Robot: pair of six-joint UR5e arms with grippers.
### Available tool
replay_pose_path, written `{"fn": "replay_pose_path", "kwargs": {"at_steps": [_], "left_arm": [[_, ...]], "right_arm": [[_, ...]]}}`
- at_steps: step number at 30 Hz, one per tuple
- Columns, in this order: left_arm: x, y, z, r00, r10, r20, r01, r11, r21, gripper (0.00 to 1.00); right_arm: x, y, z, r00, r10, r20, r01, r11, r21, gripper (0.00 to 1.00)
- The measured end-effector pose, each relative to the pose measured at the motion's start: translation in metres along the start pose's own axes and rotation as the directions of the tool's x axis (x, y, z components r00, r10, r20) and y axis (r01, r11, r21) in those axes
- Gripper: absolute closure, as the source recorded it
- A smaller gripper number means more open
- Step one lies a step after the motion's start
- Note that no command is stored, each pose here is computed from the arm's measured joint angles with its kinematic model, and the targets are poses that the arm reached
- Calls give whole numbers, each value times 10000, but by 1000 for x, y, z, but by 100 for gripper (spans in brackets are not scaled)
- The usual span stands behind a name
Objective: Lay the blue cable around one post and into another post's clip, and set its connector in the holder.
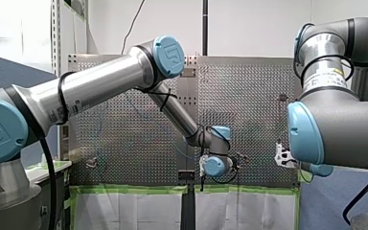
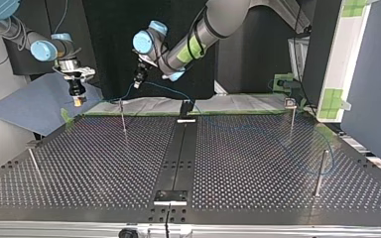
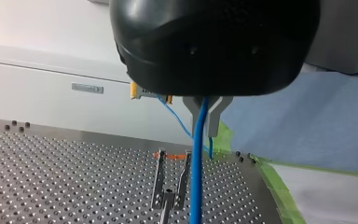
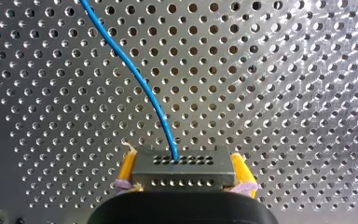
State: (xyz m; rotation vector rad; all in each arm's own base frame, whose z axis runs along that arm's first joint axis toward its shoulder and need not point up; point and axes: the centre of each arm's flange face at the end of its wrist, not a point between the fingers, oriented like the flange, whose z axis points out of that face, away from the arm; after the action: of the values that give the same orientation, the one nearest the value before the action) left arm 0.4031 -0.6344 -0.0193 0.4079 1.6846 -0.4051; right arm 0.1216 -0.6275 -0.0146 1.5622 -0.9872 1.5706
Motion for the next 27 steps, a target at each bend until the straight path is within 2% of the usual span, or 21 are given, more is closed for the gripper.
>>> {"fn": "replay_pose_path", "kwargs": {"at_steps": [6, 17, 27], "left_arm": [[-2, 7, 5, 9996, -291, 30, 291, 9996, -56, 99], [-4, 15, 10, 9993, -376, 60, 377, 9992, -165, 99], [-5, 22, 14, 9992, -386, 65, 388, 9989, -273, 99]], "right_arm": [[0, 2, -1, 10000, 10, -5, -10, 10000, -14, 100], [18, 13, -1, 9998, -27, -221, 25, 10000, -87, 100], [19, 12, -2, 9997, -37, -230, 39, 9999, 121, 100]]}}
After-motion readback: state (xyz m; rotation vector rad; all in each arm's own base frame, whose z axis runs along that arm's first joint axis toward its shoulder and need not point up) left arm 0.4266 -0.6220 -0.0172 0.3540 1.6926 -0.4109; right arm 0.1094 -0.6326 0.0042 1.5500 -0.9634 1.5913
